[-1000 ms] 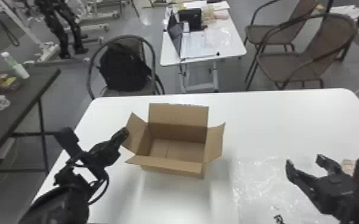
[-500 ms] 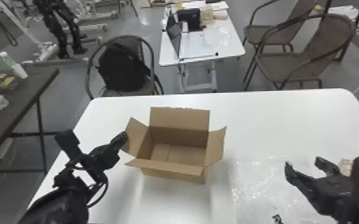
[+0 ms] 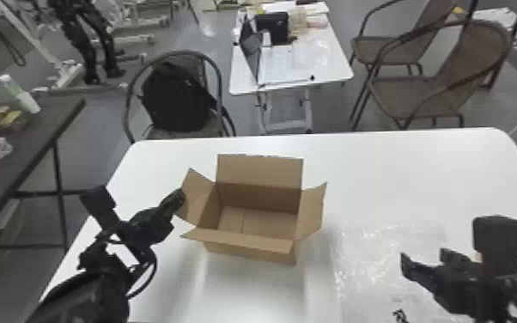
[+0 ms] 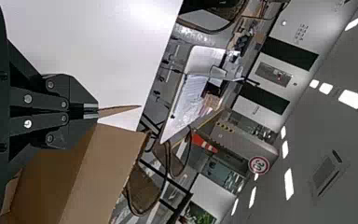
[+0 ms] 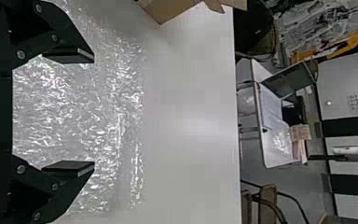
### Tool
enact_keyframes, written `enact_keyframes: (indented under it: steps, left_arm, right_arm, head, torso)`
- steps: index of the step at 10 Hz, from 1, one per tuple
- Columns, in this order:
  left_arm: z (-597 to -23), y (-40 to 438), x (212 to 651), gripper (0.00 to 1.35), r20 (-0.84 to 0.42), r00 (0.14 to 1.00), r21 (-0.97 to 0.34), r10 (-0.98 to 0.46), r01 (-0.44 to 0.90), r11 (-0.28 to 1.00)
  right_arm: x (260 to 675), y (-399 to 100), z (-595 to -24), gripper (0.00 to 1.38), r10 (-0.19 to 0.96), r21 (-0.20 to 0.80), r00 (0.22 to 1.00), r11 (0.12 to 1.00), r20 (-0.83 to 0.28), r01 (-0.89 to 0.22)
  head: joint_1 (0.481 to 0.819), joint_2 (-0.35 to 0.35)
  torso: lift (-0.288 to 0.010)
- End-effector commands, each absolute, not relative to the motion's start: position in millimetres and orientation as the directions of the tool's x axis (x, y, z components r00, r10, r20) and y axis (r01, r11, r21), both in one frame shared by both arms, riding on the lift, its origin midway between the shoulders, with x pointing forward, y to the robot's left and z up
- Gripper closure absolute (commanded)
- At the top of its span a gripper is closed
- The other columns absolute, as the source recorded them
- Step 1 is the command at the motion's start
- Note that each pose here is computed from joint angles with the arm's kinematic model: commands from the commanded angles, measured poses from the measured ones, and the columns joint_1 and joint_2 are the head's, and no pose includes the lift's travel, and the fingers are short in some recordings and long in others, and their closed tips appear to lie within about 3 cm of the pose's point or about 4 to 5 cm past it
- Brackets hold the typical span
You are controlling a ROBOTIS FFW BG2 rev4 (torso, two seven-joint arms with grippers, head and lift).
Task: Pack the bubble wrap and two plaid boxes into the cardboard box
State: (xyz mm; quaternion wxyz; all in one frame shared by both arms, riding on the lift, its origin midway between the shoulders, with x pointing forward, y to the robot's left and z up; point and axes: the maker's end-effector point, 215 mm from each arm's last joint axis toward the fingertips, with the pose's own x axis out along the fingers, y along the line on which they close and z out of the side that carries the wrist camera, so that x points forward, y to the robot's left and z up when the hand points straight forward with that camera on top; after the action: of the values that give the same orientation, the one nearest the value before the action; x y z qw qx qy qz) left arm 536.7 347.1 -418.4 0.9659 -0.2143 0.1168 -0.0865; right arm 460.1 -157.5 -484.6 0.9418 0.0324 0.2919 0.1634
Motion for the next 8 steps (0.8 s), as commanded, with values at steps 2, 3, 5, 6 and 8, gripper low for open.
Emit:
enact_keyframes:
  steps: [2,3,5,6,8]
  left_arm:
    - [-418,346,537,1.22,-0.186,0.958,-0.432,-0.218,0.120,0.894]
    - [-418,347,537,1.22,-0.186,0.958,-0.432,-0.217,0.118,0.894]
    - [-418,345,537,1.22,-0.187,0.958,-0.431,-0.219,0.121,0.894]
    - [-418,346,537,1.22,-0.186,0.958,-0.429,-0.217,0.119,0.895]
    - [-417,347,537,1.22,-0.184,0.959,-0.426,-0.215,0.119,0.897]
  right_arm:
    - [449,-158,-507,0.45,0.312,0.164,0.693,0.948,-0.650,-0.272]
    - [442,-159,-517,0.45,0.295,0.170,0.649,0.953,-0.701,-0.250]
    - [432,-160,-535,0.45,0.288,0.189,0.572,0.955,-0.768,-0.227]
    - [433,-159,-539,0.45,0.293,0.198,0.559,0.954,-0.776,-0.225]
    - [434,-156,-549,0.45,0.303,0.209,0.526,0.950,-0.794,-0.231]
  head:
    - [0.695,0.209]
    - [0.695,0.210]
    - [0.695,0.210]
    - [0.695,0.210]
    - [0.695,0.212]
  torso:
    - [-0.049]
    - [-0.049]
    - [-0.049]
    - [-0.049]
    - [-0.049]
